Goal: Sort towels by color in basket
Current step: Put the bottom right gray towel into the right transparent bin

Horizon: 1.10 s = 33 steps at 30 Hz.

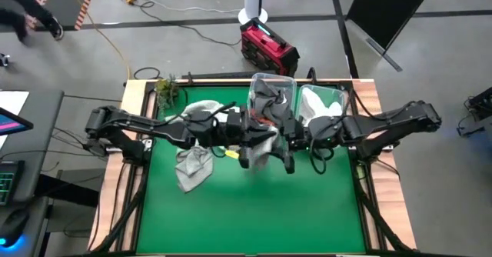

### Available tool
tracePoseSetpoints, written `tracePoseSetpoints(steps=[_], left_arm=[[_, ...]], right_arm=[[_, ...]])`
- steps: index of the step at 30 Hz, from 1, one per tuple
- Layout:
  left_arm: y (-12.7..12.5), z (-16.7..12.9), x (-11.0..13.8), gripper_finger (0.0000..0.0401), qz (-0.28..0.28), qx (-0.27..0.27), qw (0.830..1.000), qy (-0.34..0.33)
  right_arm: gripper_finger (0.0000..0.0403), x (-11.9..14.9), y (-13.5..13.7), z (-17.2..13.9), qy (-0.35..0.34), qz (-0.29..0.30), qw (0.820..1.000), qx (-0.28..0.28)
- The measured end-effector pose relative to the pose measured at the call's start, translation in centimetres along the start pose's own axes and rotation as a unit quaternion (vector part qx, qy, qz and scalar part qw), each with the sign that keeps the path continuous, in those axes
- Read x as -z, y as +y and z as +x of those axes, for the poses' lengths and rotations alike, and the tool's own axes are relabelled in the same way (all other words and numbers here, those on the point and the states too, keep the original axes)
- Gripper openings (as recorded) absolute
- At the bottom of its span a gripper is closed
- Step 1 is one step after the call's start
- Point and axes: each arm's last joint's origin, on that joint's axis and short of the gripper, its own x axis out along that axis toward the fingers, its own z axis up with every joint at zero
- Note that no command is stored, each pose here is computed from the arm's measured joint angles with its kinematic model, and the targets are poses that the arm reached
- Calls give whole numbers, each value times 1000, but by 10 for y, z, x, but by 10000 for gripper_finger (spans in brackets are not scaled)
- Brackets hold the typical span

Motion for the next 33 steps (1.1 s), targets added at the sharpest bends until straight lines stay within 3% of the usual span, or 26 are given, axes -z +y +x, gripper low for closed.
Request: tracePoseSetpoints(steps=[6,9,13,14,20,25,33], left_arm=[[-7,11,-18,4,24,4,999,-33],[-6,9,-24,12,16,5,999,-42],[-8,8,-27,32,7,7,999,-48],[-9,7,-26,39,10,4,999,-48],[-10,7,-21,109,14,-52,998,-25],[-8,-6,-35,166,21,-67,998,1],[0,-42,-74,189,23,-110,993,25]], right_arm=[[231,-12,0,-4,-34,9,999,15],[163,-16,1,-8,-48,12,999,15],[42,-18,0,-12,-52,-1,999,15],[34,-18,0,-12,-52,-7,998,15],[37,-14,-1,-12,-32,-15,999,18],[36,-14,-6,-30,-8,-14,1000,24],[36,-24,-27,-89,-30,-10,990,135]])
